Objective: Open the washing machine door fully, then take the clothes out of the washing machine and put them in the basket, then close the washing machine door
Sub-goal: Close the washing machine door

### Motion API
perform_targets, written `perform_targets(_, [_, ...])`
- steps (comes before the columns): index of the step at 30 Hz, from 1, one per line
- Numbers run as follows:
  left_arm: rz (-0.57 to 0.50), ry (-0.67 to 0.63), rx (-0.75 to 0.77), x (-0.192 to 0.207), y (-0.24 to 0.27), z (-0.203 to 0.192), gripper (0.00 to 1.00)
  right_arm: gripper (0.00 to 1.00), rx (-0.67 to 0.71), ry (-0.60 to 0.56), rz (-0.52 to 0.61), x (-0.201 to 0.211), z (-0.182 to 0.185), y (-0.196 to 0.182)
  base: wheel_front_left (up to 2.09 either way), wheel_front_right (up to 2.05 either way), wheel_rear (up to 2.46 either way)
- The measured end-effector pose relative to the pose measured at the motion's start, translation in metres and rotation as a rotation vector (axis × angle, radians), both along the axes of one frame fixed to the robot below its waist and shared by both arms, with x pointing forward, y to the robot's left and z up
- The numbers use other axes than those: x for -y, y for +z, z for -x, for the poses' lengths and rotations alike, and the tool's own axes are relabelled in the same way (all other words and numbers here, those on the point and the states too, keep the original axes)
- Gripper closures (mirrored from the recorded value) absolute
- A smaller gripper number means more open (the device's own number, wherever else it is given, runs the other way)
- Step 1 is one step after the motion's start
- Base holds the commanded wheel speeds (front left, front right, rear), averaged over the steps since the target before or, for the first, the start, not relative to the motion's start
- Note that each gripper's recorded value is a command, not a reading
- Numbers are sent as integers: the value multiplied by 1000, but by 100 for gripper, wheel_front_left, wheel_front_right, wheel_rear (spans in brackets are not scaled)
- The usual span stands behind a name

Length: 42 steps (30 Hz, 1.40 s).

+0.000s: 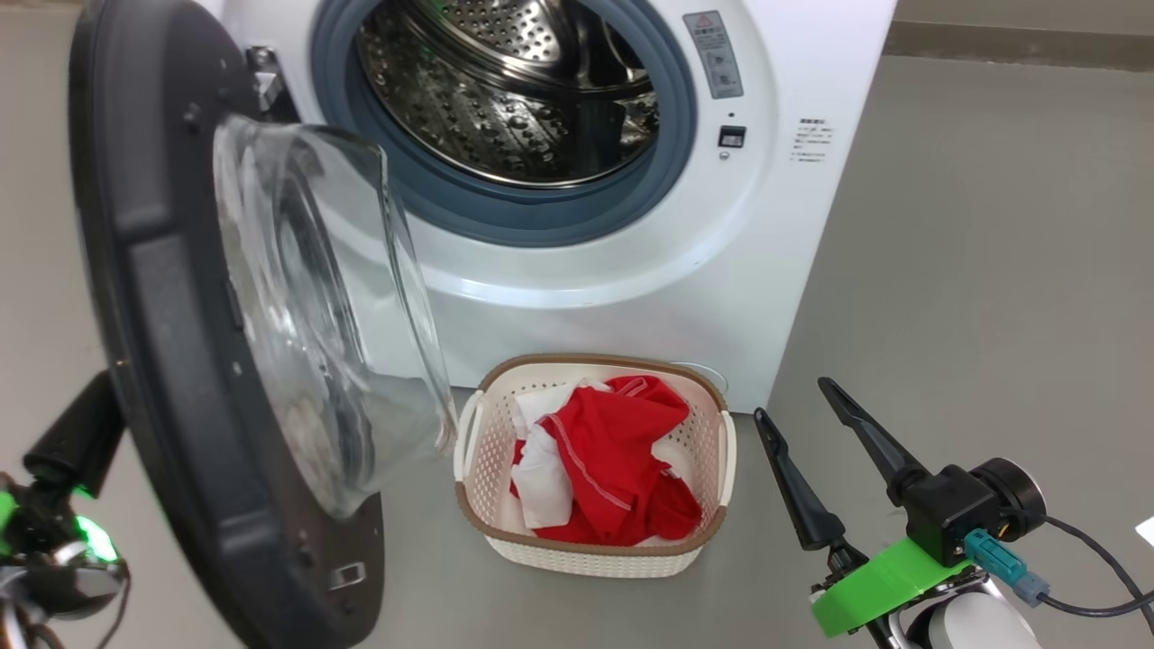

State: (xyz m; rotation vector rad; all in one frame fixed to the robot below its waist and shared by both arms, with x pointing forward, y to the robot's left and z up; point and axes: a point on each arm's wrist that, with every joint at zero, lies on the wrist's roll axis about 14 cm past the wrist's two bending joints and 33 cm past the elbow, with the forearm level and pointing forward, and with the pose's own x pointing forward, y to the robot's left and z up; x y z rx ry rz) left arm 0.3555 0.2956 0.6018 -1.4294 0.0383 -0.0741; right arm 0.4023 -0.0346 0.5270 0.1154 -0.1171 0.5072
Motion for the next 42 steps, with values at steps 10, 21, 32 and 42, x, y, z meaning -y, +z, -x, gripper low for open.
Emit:
perform_targets(10, [29,-70,16,29,0,-17,100,0,-11,-35,4,13,0,-4,0,0,0])
perform_targets(21, [54,-105,-2,49,-12,-24,100,0,-17,-70,7,26,1,-6,0,0,0])
perform_targets(32, [-73,46,6,24,-13,-20,0,0,-19,-69,3,25,-2,-7,0,0,0])
perform_targets(42, [-598,228,-74,-5,-38,0,0,0,-19,-56,-2,19,-4,-7,0,0,0])
